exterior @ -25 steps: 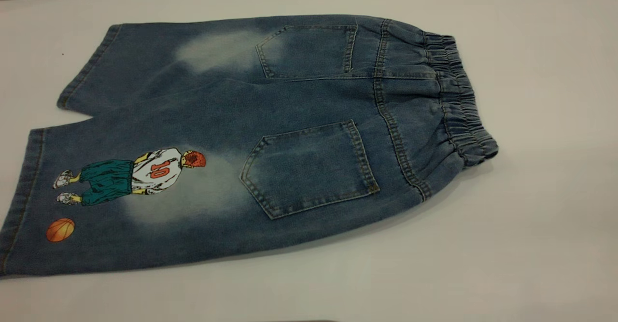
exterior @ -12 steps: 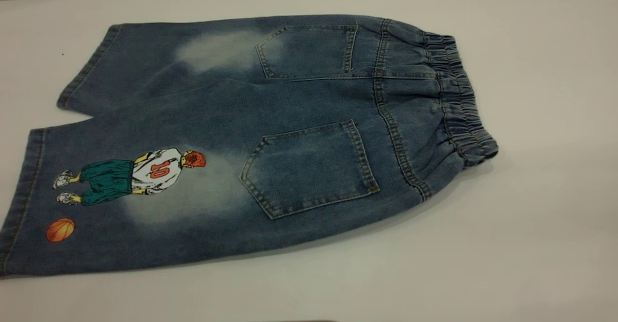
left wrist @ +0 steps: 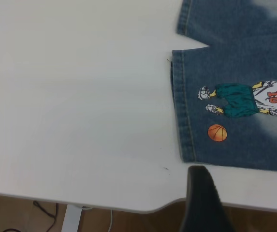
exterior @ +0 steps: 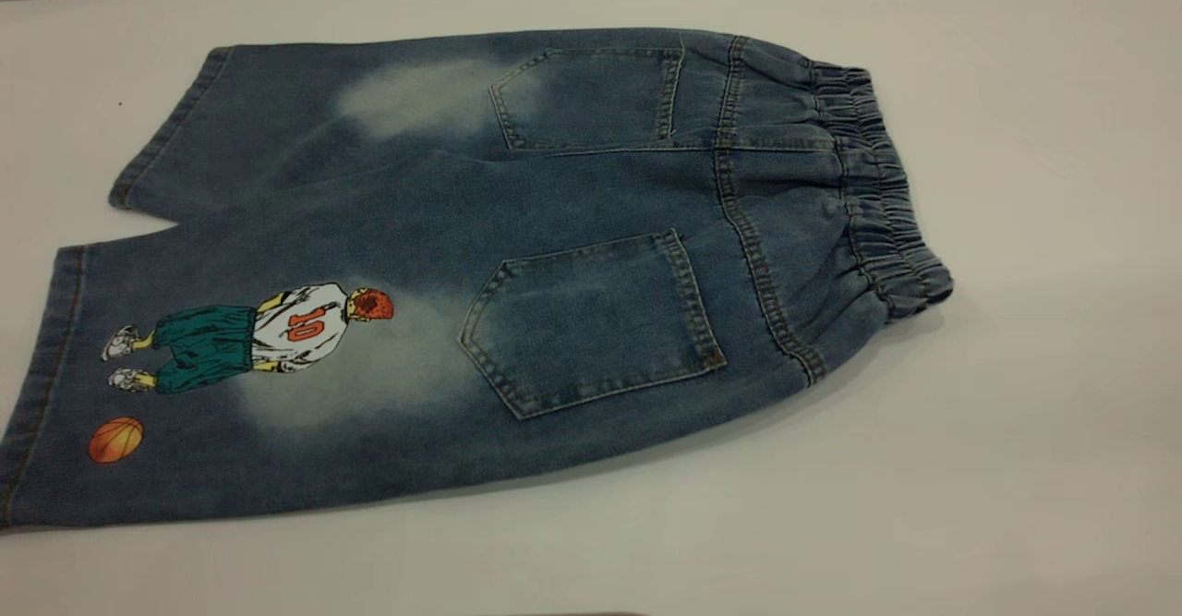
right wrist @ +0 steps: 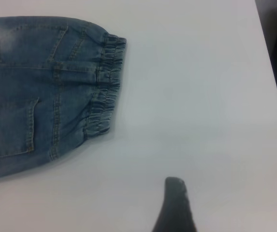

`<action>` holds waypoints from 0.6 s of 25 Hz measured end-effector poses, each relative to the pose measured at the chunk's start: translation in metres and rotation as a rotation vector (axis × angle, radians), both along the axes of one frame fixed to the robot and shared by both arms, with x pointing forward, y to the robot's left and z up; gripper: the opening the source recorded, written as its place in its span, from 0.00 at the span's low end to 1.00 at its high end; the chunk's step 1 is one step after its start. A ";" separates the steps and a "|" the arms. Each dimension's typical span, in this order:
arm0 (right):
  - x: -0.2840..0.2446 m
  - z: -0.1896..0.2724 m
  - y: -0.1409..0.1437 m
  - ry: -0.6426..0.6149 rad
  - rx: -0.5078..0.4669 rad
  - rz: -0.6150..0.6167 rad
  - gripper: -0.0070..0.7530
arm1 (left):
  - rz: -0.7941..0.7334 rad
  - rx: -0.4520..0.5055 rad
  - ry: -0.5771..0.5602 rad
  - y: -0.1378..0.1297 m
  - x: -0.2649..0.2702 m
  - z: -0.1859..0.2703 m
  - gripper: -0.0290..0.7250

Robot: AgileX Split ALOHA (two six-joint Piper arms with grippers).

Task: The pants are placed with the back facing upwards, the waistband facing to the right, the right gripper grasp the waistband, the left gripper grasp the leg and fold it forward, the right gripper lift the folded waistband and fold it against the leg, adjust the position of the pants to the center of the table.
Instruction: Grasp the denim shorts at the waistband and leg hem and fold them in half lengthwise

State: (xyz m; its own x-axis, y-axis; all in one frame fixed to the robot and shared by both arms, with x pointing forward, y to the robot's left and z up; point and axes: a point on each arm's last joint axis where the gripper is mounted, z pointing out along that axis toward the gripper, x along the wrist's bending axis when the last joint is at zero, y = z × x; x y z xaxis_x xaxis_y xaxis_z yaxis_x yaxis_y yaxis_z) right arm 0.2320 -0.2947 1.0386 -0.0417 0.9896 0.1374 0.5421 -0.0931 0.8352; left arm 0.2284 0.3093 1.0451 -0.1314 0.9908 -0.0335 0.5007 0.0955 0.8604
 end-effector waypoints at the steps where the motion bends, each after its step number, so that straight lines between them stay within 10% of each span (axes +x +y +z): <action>1: 0.000 0.000 0.000 0.000 0.000 0.000 0.63 | 0.001 -0.001 0.000 0.000 0.000 0.000 0.56; 15: 0.006 0.003 0.007 0.027 0.073 0.044 0.63 | -0.001 -0.001 -0.022 0.000 0.002 0.006 0.56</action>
